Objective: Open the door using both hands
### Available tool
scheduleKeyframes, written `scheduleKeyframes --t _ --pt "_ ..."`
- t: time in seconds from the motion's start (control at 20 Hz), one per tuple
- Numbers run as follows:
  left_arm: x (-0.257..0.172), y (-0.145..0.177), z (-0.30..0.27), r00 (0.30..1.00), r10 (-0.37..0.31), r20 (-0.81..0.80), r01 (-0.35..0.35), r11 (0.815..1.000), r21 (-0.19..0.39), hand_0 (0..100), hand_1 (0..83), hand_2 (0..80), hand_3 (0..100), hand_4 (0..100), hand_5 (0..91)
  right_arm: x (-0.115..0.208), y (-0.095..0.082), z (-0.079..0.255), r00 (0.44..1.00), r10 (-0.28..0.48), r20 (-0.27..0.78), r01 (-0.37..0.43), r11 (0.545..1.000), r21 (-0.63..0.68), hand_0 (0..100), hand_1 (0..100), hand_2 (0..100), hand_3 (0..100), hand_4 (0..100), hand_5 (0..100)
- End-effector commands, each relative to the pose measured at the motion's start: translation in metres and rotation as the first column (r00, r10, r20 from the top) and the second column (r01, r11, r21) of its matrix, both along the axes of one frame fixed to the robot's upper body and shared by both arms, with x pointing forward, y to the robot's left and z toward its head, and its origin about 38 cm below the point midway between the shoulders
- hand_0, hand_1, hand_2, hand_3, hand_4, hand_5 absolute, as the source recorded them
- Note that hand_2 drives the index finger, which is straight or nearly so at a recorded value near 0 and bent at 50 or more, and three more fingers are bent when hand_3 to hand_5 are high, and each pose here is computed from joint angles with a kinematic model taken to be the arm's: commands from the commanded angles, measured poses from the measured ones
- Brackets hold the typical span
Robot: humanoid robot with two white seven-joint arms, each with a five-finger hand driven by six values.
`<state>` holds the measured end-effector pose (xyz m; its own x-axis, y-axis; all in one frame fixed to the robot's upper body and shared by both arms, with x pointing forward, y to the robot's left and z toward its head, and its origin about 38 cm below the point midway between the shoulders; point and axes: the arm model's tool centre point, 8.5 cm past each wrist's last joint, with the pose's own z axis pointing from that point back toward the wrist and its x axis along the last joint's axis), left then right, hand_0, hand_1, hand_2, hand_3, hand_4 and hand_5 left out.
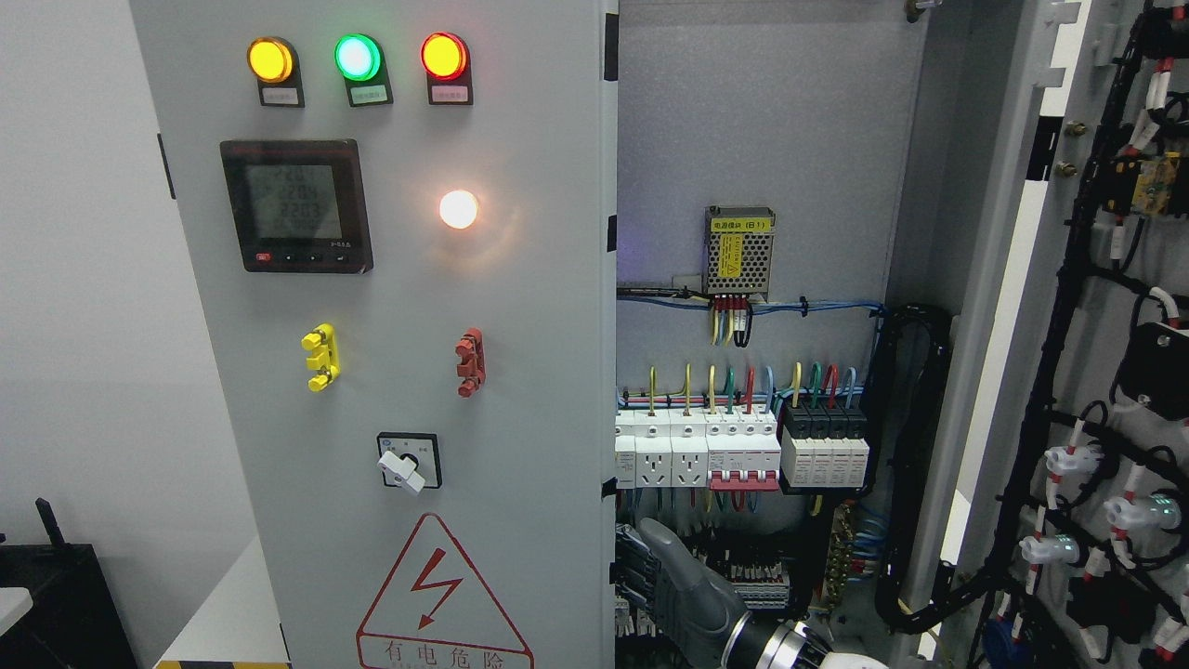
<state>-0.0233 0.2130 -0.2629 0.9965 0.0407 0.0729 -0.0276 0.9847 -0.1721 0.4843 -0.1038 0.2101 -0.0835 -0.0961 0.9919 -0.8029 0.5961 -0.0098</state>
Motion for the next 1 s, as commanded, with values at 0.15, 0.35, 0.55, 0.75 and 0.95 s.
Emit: scheduleKeyframes --t 0.15,0.35,0.55,0.75,0.95 --pt "-0.001 0.000 0.000 1.000 0.000 -0.005 0.000 1.000 0.000 0 0.0 0.0 0 3 0.0 -0.006 0.007 0.007 0.999 0.028 0.021 -0.028 1.000 0.010 11 0 0 0 0 0" --pt "-0.001 0.000 0.000 1.000 -0.002 -0.005 0.002 1.000 0.000 0 0.0 0.0 0 3 0.0 -0.008 0.010 0.010 0.999 0.046 0.008 -0.046 0.998 0.048 11 0 0 0 0 0" --pt "0.000 0.000 0.000 1.000 0.000 -0.003 0.000 1.000 0.000 0 0.0 0.0 0 3 0.0 -0.012 0.012 0.010 0.998 0.055 0.011 -0.056 0.997 0.054 11 0 0 0 0 0" --pt "-0.001 0.000 0.000 1.000 0.000 -0.005 0.000 1.000 0.000 0 0.0 0.0 0 3 0.0 -0.014 0.014 0.009 0.998 0.063 0.012 -0.064 0.997 0.051 11 0 0 0 0 0" --pt "-0.001 0.000 0.000 1.000 0.000 -0.005 0.000 1.000 0.000 0 0.0 0.0 0 3 0.0 -0.024 0.021 0.008 0.993 0.113 0.021 -0.114 0.992 0.053 11 0 0 0 0 0"
